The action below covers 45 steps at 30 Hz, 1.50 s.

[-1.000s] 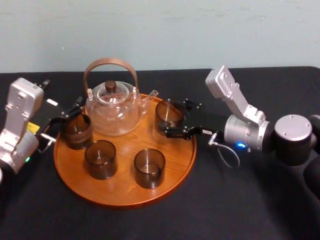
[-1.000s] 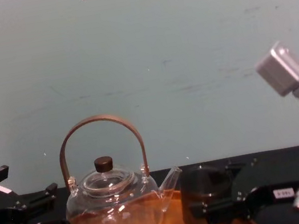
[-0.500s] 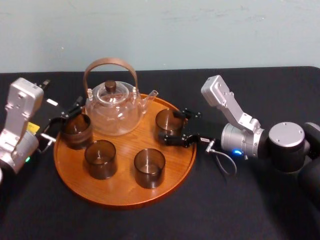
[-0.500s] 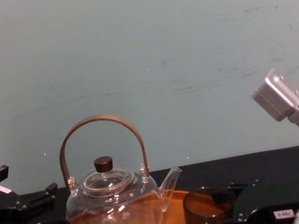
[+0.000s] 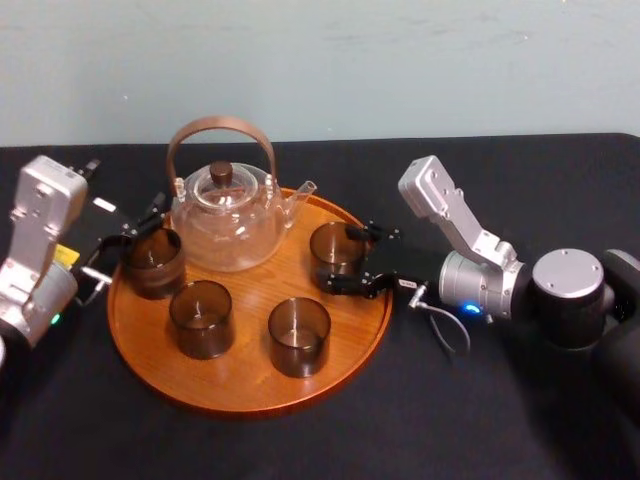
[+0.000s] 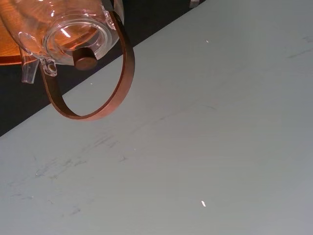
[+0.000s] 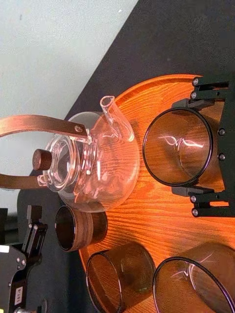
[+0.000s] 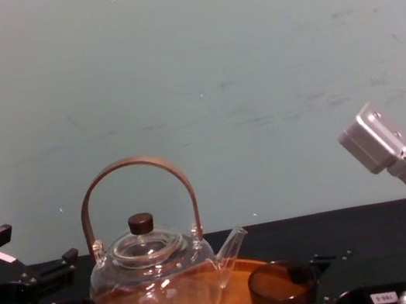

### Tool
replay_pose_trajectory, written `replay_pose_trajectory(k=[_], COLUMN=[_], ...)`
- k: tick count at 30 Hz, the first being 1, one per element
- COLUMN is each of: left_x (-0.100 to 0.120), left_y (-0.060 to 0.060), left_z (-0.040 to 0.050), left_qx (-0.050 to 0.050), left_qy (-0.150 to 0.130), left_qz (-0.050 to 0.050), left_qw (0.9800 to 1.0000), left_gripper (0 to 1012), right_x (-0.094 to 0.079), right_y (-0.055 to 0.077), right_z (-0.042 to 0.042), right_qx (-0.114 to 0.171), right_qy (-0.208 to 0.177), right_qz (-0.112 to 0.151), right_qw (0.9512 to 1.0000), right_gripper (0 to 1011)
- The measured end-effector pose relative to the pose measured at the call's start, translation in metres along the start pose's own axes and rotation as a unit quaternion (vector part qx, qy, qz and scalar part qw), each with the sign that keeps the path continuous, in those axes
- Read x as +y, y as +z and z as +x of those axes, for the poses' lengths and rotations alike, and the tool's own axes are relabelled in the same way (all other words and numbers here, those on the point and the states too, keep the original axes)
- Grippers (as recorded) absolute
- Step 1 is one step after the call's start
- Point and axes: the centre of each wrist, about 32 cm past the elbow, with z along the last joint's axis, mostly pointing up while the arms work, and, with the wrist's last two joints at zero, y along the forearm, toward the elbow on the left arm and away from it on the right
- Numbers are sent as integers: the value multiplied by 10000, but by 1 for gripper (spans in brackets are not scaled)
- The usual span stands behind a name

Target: Pick up the glass from the table and place it on the tray.

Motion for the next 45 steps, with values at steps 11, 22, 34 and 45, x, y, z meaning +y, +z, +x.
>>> replay_pose_trajectory(k=[11,22,34,45], left_x=[0,0,0,0], left_y=[0,0,0,0], left_z=[0,0,0,0], left_qx=[0,0,0,0], left_qy=[0,0,0,0], left_qz=[0,0,0,0], left_qw=[10000,10000,10000,10000], left_gripper=[1001,1001,1001,1001], right_x=[-3,-4,-46,-412], right_y=[-7,-16,-13,-35], right_z=[-1,-2,10,2], right_qx=[3,11,46,62], right_qy=[-6,6,28,108], right_qz=[-29,-59,18,271], right_qw=[10000,10000,10000,9996], right_gripper=[911,1002,1002,1002])
